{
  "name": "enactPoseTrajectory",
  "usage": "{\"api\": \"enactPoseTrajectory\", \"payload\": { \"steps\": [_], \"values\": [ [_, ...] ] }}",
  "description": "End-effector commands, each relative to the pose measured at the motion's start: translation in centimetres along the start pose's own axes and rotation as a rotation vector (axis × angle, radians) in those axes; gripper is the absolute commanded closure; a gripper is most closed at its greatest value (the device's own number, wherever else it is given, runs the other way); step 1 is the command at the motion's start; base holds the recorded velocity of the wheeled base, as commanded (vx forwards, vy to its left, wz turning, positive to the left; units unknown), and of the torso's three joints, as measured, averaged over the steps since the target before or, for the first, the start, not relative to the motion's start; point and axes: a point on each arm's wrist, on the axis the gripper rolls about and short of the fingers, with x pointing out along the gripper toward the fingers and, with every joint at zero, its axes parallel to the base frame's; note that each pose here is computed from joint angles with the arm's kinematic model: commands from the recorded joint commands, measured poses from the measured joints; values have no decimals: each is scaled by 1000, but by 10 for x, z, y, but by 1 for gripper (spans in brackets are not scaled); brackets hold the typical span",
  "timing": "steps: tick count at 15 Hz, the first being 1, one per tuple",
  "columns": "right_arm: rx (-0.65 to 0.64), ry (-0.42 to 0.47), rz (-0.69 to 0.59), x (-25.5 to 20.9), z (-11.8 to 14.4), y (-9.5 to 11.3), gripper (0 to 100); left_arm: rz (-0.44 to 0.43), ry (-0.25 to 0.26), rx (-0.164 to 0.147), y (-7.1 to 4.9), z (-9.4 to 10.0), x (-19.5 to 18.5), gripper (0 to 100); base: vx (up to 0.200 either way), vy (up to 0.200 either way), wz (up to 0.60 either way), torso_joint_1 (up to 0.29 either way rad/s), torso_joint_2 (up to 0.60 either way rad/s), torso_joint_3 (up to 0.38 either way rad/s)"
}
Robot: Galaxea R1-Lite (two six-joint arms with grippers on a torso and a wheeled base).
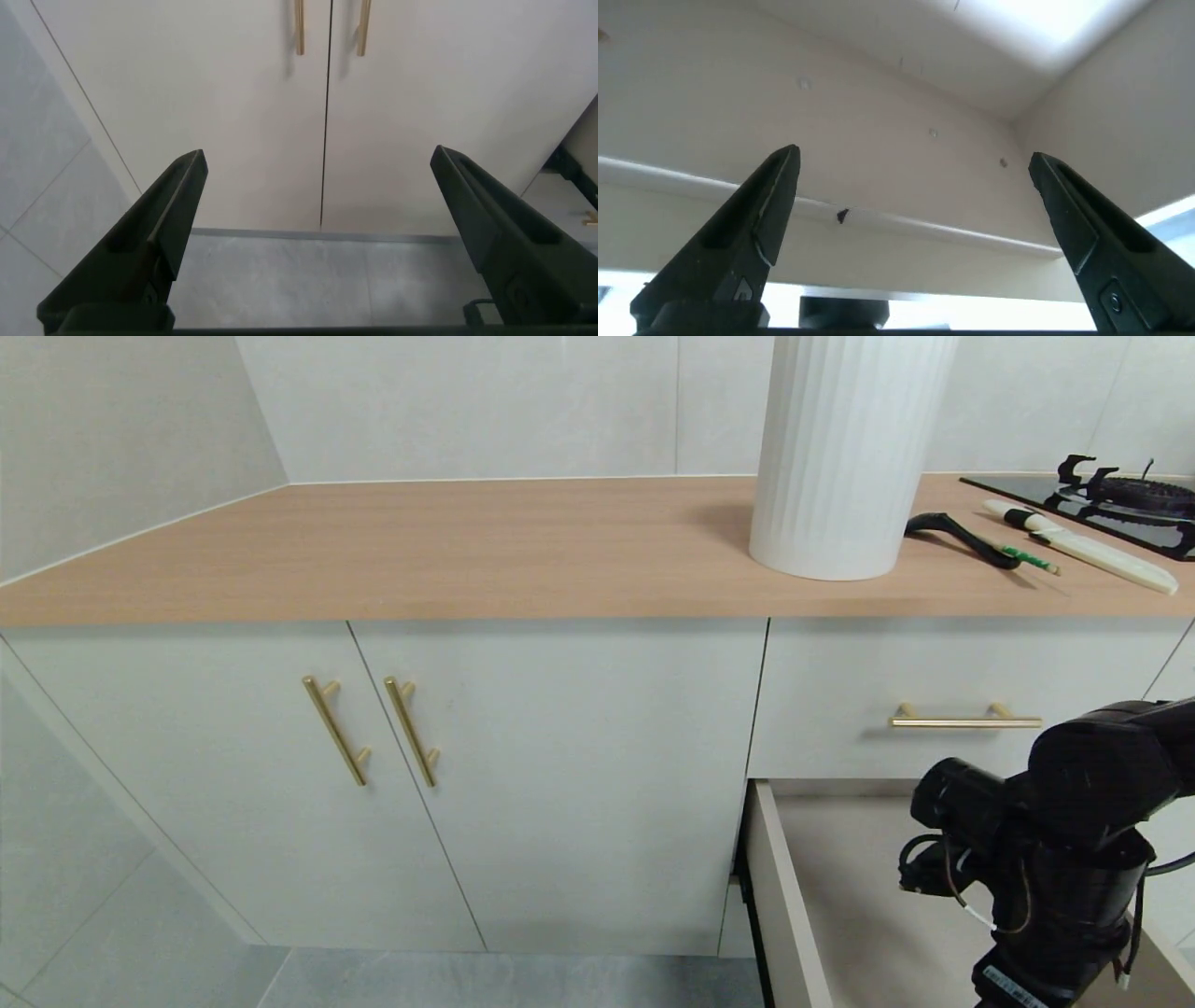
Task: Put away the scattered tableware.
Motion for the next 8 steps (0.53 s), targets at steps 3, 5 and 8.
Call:
{"api": "enactPoseTrajectory", "payload": {
  "steps": [3, 5, 8],
  "values": [
    [191, -434, -21, -91, -56, -17, 0, 1, 0, 0, 0, 0, 0, 0, 0, 0, 0, 0, 0, 0],
    [246, -596, -38, -116, -85, -22, 0, 1, 2, 0, 0, 0, 0, 0, 0, 0, 0, 0, 0, 0],
    [324, -849, -72, -139, -109, -29, 0, -1, 2, 0, 0, 0, 0, 0, 0, 0, 0, 0, 0, 0]
  ]
}}
